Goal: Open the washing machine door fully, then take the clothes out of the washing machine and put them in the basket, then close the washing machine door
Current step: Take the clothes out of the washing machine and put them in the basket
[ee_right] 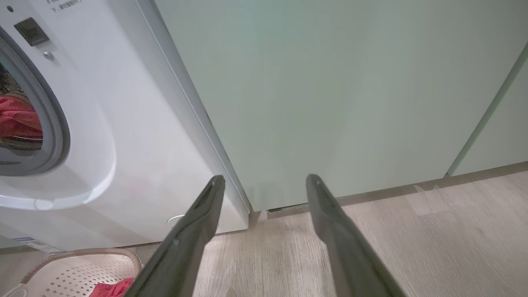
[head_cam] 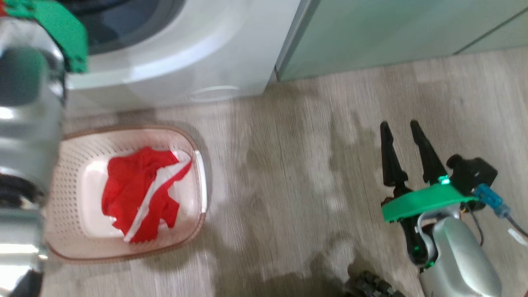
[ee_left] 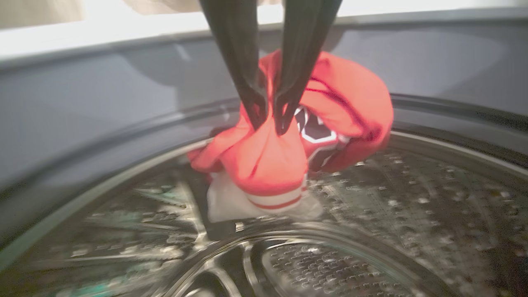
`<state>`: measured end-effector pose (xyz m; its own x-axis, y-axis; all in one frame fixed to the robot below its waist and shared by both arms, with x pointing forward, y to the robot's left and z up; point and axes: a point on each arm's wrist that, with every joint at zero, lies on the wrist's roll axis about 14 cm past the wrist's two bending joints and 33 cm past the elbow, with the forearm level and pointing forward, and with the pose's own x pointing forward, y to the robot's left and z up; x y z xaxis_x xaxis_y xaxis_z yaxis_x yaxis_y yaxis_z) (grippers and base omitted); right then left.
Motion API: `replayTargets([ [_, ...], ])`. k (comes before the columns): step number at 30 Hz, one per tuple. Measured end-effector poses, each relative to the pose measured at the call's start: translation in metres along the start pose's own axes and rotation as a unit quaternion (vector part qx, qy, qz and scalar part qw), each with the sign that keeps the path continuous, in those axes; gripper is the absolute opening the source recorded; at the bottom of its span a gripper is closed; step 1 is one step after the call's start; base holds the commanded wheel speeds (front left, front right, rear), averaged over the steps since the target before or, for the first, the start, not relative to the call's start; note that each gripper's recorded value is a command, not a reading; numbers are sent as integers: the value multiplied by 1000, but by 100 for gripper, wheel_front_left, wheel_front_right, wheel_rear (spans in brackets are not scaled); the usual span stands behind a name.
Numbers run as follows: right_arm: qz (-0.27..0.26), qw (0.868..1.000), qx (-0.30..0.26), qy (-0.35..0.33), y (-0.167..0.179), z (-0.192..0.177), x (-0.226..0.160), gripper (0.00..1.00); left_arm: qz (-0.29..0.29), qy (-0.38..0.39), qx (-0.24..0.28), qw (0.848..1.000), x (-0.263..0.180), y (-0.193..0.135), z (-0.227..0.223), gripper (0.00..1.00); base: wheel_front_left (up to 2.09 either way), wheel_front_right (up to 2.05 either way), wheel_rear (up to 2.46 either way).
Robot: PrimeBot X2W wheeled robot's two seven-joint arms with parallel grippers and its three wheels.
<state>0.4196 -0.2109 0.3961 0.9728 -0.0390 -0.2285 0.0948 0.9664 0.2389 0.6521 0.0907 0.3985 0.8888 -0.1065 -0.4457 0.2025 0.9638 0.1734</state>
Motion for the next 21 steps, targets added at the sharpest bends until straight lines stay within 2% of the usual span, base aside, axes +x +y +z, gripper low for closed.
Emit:
replayTargets([
  [1,2,1000,2,-3,3,3,-7,100,-19,-10,-16,1000,-12,-11,3,0,0,0,0],
  [4,8,1000,3,-11,7,9,-17,100,-38,-24,-49,998,-30,-18,9,0,0,0,0],
  [12,13,1000,9,-22,13,15,-43,100,-78,-53,-77,993,-75,-38,9,0,0,0,0],
  [21,34,999,11,-32,24,18,-66,100,-87,-23,-77,993,-134,-50,-51,0,0,0,0],
])
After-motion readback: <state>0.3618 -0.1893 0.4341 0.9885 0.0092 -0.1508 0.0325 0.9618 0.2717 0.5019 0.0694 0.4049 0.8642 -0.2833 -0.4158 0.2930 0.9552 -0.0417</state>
